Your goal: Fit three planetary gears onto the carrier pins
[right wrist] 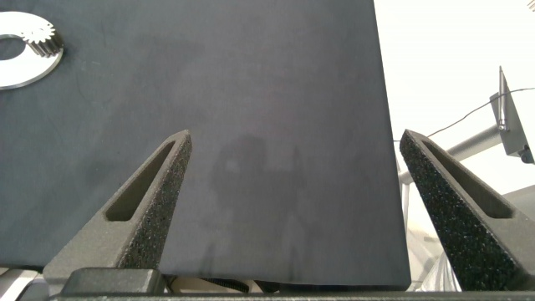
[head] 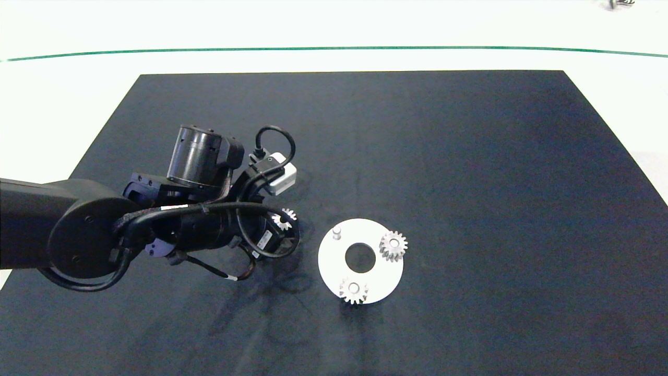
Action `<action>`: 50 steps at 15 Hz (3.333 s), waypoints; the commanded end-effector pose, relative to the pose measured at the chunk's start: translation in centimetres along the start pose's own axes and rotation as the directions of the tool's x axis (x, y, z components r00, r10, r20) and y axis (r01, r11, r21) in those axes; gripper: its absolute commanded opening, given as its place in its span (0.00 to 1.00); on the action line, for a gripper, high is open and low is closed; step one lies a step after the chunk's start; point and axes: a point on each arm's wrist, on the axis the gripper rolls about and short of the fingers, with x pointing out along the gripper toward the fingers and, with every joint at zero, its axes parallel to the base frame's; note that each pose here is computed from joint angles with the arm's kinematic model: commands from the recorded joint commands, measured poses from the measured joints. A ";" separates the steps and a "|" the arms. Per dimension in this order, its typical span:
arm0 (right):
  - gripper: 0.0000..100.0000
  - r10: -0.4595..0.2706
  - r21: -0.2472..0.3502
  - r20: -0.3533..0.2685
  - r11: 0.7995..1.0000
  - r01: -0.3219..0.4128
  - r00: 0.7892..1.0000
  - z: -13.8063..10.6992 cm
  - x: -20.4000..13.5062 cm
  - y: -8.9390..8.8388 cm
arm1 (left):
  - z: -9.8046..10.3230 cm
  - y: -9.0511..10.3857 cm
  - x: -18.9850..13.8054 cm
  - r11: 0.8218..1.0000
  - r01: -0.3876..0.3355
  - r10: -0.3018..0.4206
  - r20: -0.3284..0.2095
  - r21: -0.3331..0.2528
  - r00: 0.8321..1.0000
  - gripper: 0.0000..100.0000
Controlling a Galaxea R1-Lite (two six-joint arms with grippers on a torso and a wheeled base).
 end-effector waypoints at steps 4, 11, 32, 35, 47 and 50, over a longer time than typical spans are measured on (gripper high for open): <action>1.00 -0.001 -0.012 -0.002 1.000 0.001 1.000 0.0 0.0 0.0 | 0.0 0.0 0.5 1.000 0.006 -0.006 -0.007 -0.002 1.000 1.00; 1.00 0.000 -0.011 -0.001 1.000 0.000 1.000 0.0 0.0 0.0 | 0.0 -0.5 1.5 1.000 0.020 -0.020 -0.016 0.000 1.000 0.92; 1.00 0.000 -0.013 -0.002 1.000 0.000 1.000 0.0 0.0 0.0 | 0.3 -0.2 1.8 0.999 0.049 -0.049 -0.023 0.000 0.999 0.50; 1.00 0.000 -0.013 -0.002 1.000 0.000 1.000 0.0 0.0 0.0 | 0.3 -0.2 1.8 0.999 0.050 -0.050 -0.022 0.000 0.998 0.44; 1.00 0.000 -0.013 -0.002 1.000 0.000 1.000 0.0 0.0 0.0 | 0.3 -0.2 1.7 0.999 0.050 -0.050 -0.022 0.000 0.998 0.20; 1.00 0.000 -0.012 -0.002 1.000 0.000 1.000 0.0 0.0 0.0 | 0.4 -0.1 1.6 0.999 0.049 -0.049 -0.018 -0.001 0.999 0.14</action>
